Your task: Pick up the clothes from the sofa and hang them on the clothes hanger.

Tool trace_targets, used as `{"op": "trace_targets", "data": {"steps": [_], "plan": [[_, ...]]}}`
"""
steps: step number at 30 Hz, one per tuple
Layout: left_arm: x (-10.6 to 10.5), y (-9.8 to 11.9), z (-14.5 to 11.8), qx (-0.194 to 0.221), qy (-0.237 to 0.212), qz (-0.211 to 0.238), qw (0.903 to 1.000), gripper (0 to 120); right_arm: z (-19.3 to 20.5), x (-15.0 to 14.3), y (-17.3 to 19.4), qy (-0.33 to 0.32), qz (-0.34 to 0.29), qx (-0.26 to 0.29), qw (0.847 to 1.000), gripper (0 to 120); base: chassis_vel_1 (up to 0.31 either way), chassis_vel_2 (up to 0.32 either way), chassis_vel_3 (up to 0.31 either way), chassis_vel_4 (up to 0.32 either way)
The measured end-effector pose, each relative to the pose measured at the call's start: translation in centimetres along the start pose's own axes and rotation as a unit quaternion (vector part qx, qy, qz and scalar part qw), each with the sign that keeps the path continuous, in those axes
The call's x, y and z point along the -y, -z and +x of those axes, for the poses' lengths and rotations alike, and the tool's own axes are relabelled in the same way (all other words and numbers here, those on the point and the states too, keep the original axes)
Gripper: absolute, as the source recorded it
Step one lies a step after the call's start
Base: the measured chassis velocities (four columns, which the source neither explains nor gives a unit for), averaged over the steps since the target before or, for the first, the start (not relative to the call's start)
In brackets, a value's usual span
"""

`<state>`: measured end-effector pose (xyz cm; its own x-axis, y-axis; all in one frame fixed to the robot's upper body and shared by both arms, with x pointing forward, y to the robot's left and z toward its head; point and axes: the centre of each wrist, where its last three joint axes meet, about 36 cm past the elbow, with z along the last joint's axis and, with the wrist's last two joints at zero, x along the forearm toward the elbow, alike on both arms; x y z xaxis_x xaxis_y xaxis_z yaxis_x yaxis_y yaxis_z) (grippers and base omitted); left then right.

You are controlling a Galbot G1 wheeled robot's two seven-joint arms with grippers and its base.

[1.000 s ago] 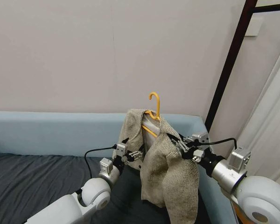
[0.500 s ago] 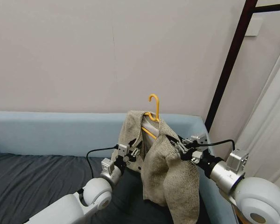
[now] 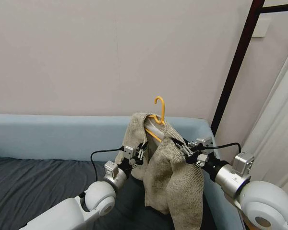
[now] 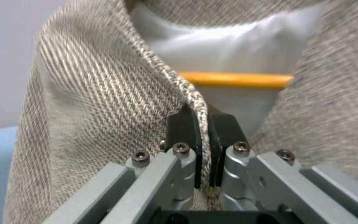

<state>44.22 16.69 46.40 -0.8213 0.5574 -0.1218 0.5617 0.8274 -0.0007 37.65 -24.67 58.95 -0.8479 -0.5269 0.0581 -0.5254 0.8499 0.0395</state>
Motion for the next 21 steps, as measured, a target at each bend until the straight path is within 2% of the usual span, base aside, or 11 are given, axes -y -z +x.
{"op": "trace_targets", "data": {"steps": [3, 8, 10, 14, 17, 18, 21], "plan": [[0.6, 0.7, 0.3, 0.017, -0.019, -0.001, 0.9997, 1, -0.5, 0.3, 0.0, -0.008, -0.003, -0.002, 1.000, 8, 0.000, 0.000, 0.000, 0.000], [0.7, 0.9, 0.7, 0.030, -0.039, -0.011, 0.9987, 1, -1.0, 0.6, 0.0, -0.016, -0.007, -0.002, 1.000, 8, 0.000, 0.000, 0.000, 0.000], [1.1, 0.7, 1.4, 0.039, -0.061, -0.014, 0.9973, 1, -1.3, 0.8, -0.3, -0.022, -0.012, -0.003, 1.000, 8, 0.000, 0.000, 0.000, 0.000], [0.9, 0.3, 1.8, 0.032, -0.050, -0.022, 0.9980, 1, -1.3, 0.7, -0.4, -0.021, -0.014, -0.003, 1.000, 8, 0.000, 0.000, 0.000, 0.000], [0.4, 0.3, 1.9, 0.023, -0.028, -0.030, 0.9989, 12, -1.1, 0.6, -0.1, -0.019, -0.011, 0.000, 1.000, 8, 0.000, 0.000, 0.000, 0.000], [0.4, 0.3, 1.9, 0.023, -0.028, -0.030, 0.9989, 12, -1.1, 0.6, -0.1, -0.019, -0.011, 0.000, 1.000, 8, 0.000, 0.000, 0.000, 0.000], [-0.1, 0.5, 2.1, 0.017, 0.000, -0.038, 0.9991, 25, -0.8, 0.5, 0.2, -0.018, -0.011, 0.004, 1.000, 8, 0.000, 0.000, 0.000, 0.000]]}}
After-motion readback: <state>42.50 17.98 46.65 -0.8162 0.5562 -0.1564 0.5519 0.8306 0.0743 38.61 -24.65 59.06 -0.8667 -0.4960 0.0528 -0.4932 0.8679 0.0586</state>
